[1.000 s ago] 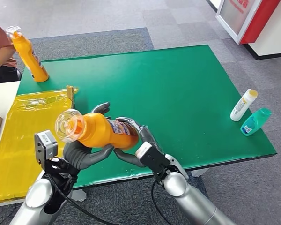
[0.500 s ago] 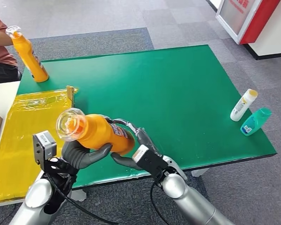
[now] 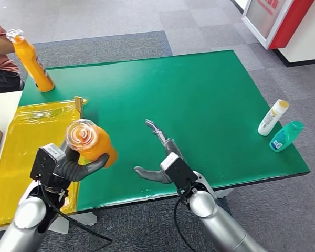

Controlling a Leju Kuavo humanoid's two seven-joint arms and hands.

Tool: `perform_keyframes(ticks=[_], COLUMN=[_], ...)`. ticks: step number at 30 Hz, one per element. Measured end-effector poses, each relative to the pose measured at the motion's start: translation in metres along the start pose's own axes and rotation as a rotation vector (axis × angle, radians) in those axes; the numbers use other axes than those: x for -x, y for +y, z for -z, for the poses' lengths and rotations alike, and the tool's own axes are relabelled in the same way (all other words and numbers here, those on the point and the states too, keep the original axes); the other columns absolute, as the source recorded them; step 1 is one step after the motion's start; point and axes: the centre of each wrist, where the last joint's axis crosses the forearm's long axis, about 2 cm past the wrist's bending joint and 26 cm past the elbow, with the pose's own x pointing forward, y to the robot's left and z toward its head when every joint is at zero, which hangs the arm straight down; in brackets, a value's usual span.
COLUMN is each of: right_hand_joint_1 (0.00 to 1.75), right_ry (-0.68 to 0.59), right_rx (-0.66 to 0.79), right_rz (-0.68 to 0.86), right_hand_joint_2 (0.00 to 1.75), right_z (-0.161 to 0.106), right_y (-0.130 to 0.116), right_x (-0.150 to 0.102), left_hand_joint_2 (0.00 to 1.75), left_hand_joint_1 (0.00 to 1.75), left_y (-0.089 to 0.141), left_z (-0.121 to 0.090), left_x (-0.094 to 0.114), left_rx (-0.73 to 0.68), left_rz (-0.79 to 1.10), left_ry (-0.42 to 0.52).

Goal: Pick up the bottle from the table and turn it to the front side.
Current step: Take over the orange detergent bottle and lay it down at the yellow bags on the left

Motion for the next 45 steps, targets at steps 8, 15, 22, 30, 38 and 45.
perform_keyframes(ticks=[8,15,22,30,38,45], right_hand_joint_1=[0.0,0.0,0.0,0.0,0.0,0.0], right_ry=[0.009,0.004,-0.004,-0.012,-0.011,0.002], right_rx=[0.072,0.104,0.086,0.084,0.052,0.041], right_rz=[-0.022,-0.042,-0.065,-0.085,-0.115,-0.124], right_hand_joint_2=[1.75,1.75,1.75,1.75,1.75,1.75], right_z=[-0.014,-0.019,-0.019,-0.02,-0.024,-0.025], right_y=[-0.031,-0.045,-0.047,-0.049,-0.051,-0.049], right_x=[0.006,0.006,0.004,0.003,0.0,0.0], left_hand_joint_2=[1.75,1.75,1.75,1.75,1.75,1.75], left_hand_joint_1=[1.75,1.75,1.75,1.75,1.75,1.75], left_y=[0.034,0.053,0.085,0.103,0.108,0.108], left_z=[-0.013,-0.023,-0.033,-0.038,-0.049,-0.057], left_x=[0.03,0.044,0.06,0.066,0.074,0.077], left_rx=[0.004,-0.004,0.022,0.005,0.007,-0.026], left_rz=[0.168,0.253,0.342,0.544,0.729,0.778], left_ry=[0.219,0.312,0.416,0.479,0.554,0.581])
